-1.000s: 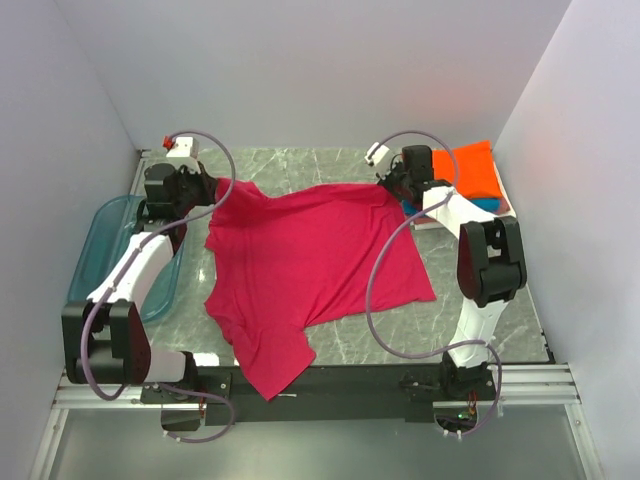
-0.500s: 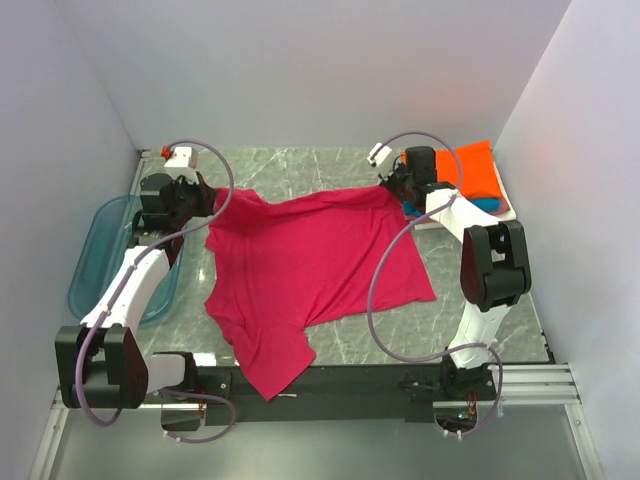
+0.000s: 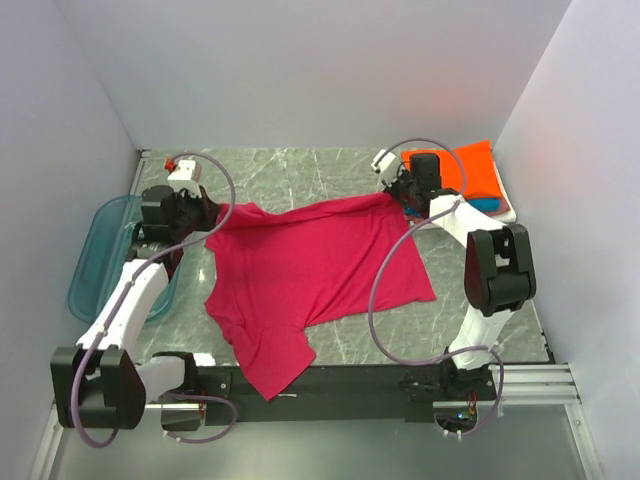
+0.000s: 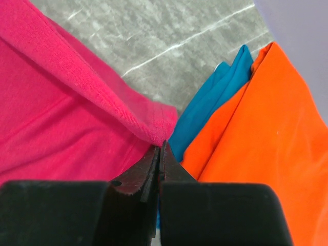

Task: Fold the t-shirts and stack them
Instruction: Fold the tshirt

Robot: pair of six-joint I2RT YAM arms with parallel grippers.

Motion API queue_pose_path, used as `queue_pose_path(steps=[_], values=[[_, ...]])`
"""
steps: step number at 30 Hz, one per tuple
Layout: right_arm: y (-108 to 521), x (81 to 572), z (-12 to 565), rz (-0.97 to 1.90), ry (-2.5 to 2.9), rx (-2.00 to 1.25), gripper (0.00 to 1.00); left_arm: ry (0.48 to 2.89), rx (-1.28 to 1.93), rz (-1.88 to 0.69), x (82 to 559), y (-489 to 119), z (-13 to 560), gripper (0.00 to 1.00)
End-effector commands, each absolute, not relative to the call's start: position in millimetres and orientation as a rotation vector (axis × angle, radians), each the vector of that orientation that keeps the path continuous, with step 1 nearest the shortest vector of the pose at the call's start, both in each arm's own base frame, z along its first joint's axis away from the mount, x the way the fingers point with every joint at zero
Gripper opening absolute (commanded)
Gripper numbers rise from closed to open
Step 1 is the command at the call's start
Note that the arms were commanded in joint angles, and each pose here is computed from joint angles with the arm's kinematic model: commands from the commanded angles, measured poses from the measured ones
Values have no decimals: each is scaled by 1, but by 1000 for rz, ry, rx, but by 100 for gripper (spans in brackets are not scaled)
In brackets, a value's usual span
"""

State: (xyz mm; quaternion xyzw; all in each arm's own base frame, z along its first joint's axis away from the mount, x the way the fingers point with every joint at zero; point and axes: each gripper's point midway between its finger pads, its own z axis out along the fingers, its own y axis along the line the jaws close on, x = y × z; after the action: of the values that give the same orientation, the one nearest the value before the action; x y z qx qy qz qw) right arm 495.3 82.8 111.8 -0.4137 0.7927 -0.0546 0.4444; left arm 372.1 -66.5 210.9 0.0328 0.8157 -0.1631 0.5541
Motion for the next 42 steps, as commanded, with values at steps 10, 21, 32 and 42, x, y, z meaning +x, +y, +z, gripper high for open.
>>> queue_pose_path(steps=[10, 21, 32, 42], values=[[77, 485, 145, -165, 1871, -1010, 0, 1968, 76, -413, 330, -71, 205, 1], [78, 481, 146, -149, 1876, -1015, 0, 2039, 77, -403, 315, -69, 181, 1], [75, 478, 134, -191, 1861, -1152, 0, 2004, 102, -413, 309, -72, 192, 1], [71, 500, 121, -265, 1887, -1208, 0, 1975, 123, -452, 308, -78, 197, 1]])
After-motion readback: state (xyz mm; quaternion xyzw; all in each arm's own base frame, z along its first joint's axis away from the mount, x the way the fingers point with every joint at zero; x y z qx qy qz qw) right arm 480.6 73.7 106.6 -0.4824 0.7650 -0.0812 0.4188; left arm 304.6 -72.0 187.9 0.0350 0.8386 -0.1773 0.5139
